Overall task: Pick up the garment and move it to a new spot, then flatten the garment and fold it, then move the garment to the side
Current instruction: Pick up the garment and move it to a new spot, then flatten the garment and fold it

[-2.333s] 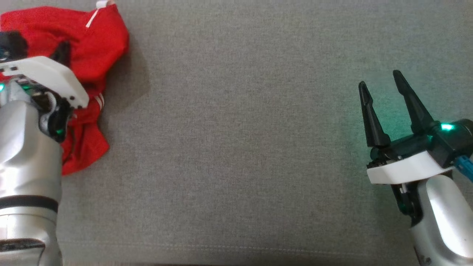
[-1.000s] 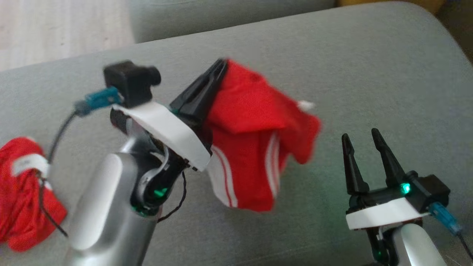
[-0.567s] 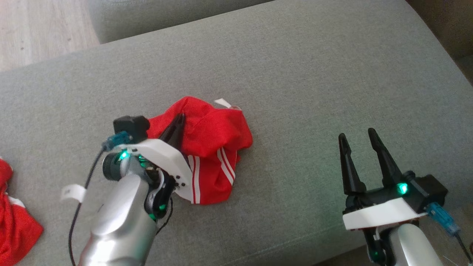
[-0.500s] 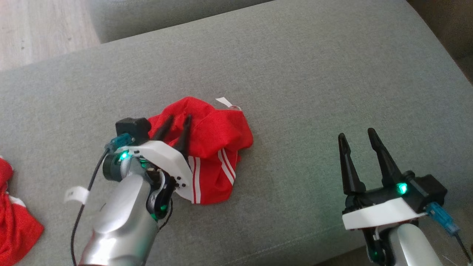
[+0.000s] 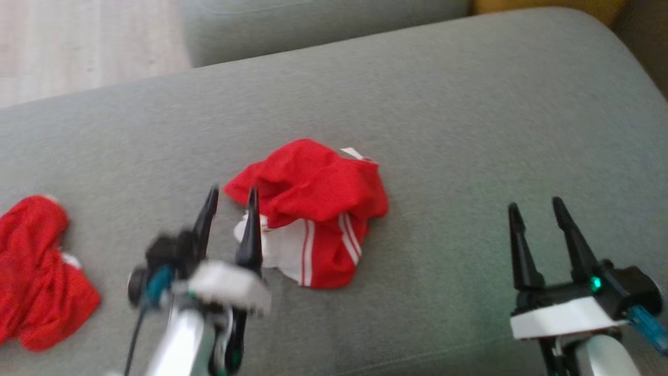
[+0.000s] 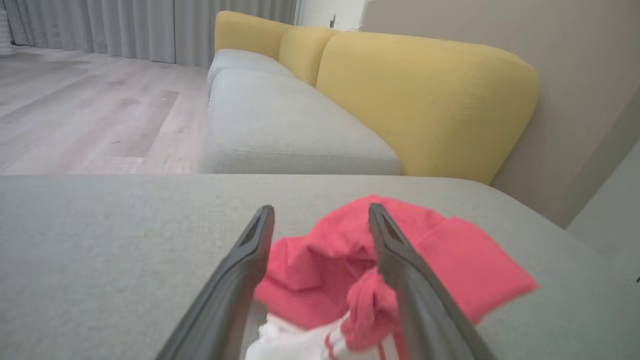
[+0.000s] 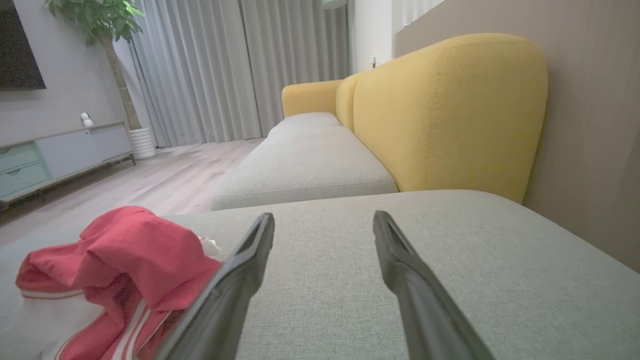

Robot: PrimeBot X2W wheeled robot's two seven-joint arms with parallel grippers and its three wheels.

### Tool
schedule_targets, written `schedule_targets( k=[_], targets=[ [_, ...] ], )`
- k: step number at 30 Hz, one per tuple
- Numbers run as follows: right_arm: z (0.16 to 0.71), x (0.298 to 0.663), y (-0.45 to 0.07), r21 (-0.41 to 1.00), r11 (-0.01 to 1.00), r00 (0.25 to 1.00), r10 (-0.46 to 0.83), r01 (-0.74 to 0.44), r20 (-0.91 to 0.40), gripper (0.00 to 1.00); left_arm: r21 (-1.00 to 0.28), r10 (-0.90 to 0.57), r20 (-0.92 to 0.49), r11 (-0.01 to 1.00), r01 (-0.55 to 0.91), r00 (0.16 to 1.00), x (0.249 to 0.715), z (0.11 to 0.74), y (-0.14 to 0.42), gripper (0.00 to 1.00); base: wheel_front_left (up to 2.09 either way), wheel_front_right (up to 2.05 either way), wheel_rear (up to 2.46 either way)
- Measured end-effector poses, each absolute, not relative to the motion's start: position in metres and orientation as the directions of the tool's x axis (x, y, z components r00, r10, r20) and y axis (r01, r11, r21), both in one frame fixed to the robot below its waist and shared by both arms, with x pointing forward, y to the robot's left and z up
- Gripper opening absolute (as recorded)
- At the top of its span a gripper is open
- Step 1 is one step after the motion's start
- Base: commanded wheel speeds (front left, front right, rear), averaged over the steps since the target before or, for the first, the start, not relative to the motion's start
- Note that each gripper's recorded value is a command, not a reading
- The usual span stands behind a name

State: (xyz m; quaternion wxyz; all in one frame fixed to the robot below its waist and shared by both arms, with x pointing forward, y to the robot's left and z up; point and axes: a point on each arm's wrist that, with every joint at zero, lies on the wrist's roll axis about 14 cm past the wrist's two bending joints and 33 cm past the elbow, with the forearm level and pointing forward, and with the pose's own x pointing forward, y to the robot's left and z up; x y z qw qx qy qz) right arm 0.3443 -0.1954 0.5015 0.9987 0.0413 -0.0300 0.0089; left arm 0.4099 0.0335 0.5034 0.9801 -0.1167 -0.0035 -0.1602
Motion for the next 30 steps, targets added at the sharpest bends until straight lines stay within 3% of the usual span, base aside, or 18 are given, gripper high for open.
schedule_targets(
  k=[13,21,30],
  targets=[
    [0.479,0.338,-0.177,0.065,0.994,0.996,0.09,-0.089,-0.008,1.0,-0.113,-0.06,0.032,0.992,0.063,0.998,0.332,0.495,0.13,1.0,0.0,0.0,0.0],
    [0.47,0.333,-0.168,0.064,0.992,0.993,0.115,-0.112,-0.036,1.0,-0.08,-0.008,-0.02,0.997,0.006,1.0,0.301,0.478,0.154,1.0,0.0,0.0,0.0],
    [0.464,0.332,-0.161,0.072,0.989,0.99,0.133,-0.129,-0.057,1.0,-0.075,-0.01,-0.047,0.997,0.006,0.999,0.298,0.469,0.158,1.0,0.0,0.0,0.0]
  ],
)
